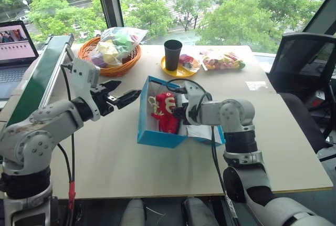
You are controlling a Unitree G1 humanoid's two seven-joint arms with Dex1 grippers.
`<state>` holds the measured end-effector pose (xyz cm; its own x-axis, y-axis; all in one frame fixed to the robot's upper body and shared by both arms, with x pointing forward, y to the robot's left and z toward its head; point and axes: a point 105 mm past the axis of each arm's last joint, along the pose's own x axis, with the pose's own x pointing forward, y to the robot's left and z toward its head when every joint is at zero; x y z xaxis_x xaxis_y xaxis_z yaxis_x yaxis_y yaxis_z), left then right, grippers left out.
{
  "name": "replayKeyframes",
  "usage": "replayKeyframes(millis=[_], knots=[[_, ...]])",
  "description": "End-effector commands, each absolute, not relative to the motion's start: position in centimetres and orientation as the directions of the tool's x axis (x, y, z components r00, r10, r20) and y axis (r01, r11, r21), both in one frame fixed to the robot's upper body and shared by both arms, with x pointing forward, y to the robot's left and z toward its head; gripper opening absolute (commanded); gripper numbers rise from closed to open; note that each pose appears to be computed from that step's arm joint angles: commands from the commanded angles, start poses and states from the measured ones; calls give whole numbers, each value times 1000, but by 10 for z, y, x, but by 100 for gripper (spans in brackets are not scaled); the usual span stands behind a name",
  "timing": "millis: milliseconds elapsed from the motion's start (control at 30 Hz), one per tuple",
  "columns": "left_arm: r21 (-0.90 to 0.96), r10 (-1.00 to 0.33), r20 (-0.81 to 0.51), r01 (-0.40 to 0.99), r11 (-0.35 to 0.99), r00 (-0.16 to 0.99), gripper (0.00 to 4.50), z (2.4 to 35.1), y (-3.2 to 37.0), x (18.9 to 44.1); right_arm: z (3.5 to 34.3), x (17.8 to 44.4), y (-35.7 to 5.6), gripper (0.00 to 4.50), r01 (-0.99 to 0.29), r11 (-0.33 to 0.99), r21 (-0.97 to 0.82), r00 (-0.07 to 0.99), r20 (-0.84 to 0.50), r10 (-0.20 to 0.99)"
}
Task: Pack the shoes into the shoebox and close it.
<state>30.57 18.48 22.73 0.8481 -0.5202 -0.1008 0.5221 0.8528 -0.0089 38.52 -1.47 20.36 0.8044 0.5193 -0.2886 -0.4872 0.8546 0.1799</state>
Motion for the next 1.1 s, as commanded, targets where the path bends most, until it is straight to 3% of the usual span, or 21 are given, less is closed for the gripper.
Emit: replayKeyframes(millis=[33,167,300,367,467,567,900,1100], knots=[[33,-413,-94,417,908,906,450,230,208,310,259,380,-7,447,-572,810,129,813,-45,581],[65,-286,-140,297,953,948,450,217,233,313,268,378,-7,447,-632,761,150,773,54,632],[141,-53,-140,73,987,989,450,207,275,312,288,358,-6,447,-774,621,124,631,232,740],[154,98,-127,-78,985,987,450,196,306,306,295,339,-3,447,-868,487,97,492,294,819],[146,292,-99,-277,950,951,450,179,351,294,279,313,3,447,-951,309,25,306,238,922],[195,410,-91,-387,901,908,450,164,383,286,254,310,4,447,-958,281,-51,270,158,950],[171,495,2,-488,856,869,450,159,428,289,222,310,7,447,-961,263,-80,254,102,962],[178,456,49,-457,871,889,450,158,437,298,208,311,2,447,-951,290,-111,284,69,956]])
